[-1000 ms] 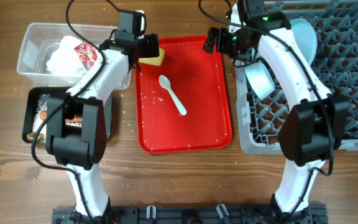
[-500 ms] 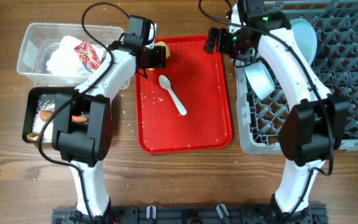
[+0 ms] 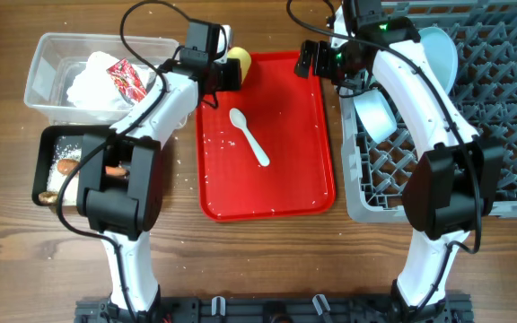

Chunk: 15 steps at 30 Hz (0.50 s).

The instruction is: Sort waste into correct bins and load items into the dishwasher rack

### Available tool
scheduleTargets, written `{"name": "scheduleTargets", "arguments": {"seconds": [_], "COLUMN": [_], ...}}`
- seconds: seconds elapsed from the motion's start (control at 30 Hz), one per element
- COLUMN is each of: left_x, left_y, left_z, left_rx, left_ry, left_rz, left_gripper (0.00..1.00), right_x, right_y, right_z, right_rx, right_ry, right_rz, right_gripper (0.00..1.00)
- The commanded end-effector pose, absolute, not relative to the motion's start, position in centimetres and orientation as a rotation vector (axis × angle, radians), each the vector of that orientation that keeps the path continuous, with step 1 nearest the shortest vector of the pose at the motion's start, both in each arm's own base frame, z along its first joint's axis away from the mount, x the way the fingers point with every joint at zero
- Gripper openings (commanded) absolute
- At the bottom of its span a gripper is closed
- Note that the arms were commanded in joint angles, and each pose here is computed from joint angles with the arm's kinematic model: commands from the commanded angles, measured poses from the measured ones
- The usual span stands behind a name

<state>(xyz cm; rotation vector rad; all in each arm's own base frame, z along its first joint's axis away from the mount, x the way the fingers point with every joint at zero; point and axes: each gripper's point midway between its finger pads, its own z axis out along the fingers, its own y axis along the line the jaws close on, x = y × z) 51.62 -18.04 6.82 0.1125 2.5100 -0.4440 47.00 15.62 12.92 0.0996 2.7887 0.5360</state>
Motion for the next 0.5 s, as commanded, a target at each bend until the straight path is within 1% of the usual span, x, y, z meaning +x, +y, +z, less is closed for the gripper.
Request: {"name": "scheduleTargets", "arguments": {"seconds": [0.0, 0.2, 0.27, 0.3, 0.47], "left_x": [52.4, 54.0, 54.1, 54.1, 53.2], "left_y": [-18.9, -19.4, -19.4, -19.4, -19.9], "left_z": [5.0, 3.4, 3.3, 3.3, 3.9], "left_rx": [0.11, 0.115, 0.115, 0.115, 0.08], "left_ry": [2.501, 2.448, 2.444, 2.444, 2.476], "left_rz": [-0.461, -0.471, -0.472, -0.472, -0.534], "left_gripper": [0.31, 0.3, 0.08, 0.04, 0.04], "right_x": [47.2, 47.3, 47.4, 47.4, 47.4], "right_y": [15.3, 15.3, 15.3, 15.3, 15.3], "right_z": [14.7, 14.7, 14.8, 14.8, 14.8], "right_rx": [0.069, 0.045, 0.044, 0.044, 0.042], "right_ry": [2.75, 2.744, 2.74, 2.737, 2.736], "right_rz": [0.509, 0.506, 0.507, 0.507, 0.508], "right_gripper": [1.0, 1.0, 1.0, 1.0, 1.0]}}
